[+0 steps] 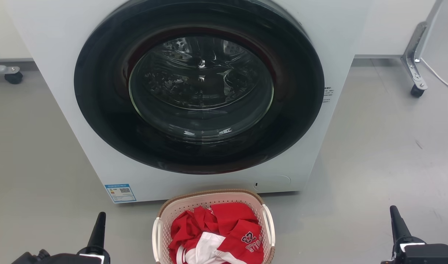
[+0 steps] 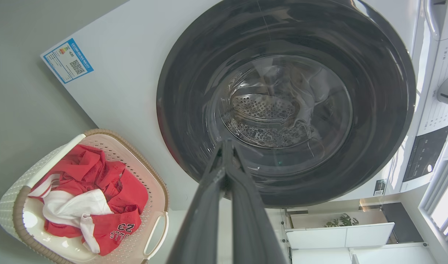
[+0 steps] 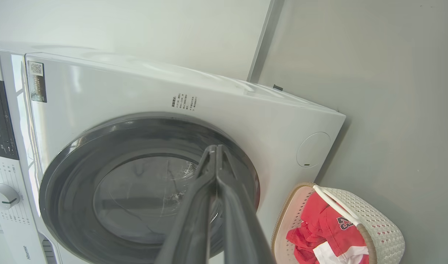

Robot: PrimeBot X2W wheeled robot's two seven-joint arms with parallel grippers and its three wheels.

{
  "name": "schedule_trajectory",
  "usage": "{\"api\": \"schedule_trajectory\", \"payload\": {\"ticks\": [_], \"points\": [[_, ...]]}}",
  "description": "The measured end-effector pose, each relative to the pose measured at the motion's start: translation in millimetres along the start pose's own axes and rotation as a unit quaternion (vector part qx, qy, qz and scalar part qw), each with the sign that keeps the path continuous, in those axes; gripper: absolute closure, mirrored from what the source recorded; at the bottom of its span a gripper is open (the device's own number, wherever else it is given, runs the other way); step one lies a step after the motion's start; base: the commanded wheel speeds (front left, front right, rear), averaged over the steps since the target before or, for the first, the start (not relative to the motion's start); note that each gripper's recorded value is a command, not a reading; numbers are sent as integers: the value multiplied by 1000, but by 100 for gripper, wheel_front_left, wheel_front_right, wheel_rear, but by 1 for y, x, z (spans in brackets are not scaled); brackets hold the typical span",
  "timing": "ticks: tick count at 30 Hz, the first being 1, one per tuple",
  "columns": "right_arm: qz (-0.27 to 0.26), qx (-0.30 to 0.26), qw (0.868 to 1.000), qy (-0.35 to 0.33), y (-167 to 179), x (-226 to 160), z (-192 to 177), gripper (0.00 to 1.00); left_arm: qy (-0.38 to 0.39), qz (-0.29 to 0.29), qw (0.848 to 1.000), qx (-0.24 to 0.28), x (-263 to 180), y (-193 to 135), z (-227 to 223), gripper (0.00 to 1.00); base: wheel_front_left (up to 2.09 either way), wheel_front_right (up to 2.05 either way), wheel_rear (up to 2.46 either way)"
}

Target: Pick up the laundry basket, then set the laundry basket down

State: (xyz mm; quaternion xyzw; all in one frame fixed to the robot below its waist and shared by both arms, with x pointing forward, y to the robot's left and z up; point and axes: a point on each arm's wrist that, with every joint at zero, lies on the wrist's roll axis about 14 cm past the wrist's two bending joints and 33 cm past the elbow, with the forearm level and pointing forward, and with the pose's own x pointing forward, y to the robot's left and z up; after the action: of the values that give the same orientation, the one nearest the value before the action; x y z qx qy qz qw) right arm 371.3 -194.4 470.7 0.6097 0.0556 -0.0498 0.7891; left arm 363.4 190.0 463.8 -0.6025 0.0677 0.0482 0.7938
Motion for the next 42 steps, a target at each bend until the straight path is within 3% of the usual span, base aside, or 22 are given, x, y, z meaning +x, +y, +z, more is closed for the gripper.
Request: {"api": "schedule_trajectory", "payload": {"ticks": [17,42], "points": [[29,129,991,-8,7,7,13,100,3,-38,990,-134,12,-16,6,100,0,0,0],[32,130,991,-8,10,8,13,100,3,-39,990,-137,13,-17,6,100,0,0,0]]}}
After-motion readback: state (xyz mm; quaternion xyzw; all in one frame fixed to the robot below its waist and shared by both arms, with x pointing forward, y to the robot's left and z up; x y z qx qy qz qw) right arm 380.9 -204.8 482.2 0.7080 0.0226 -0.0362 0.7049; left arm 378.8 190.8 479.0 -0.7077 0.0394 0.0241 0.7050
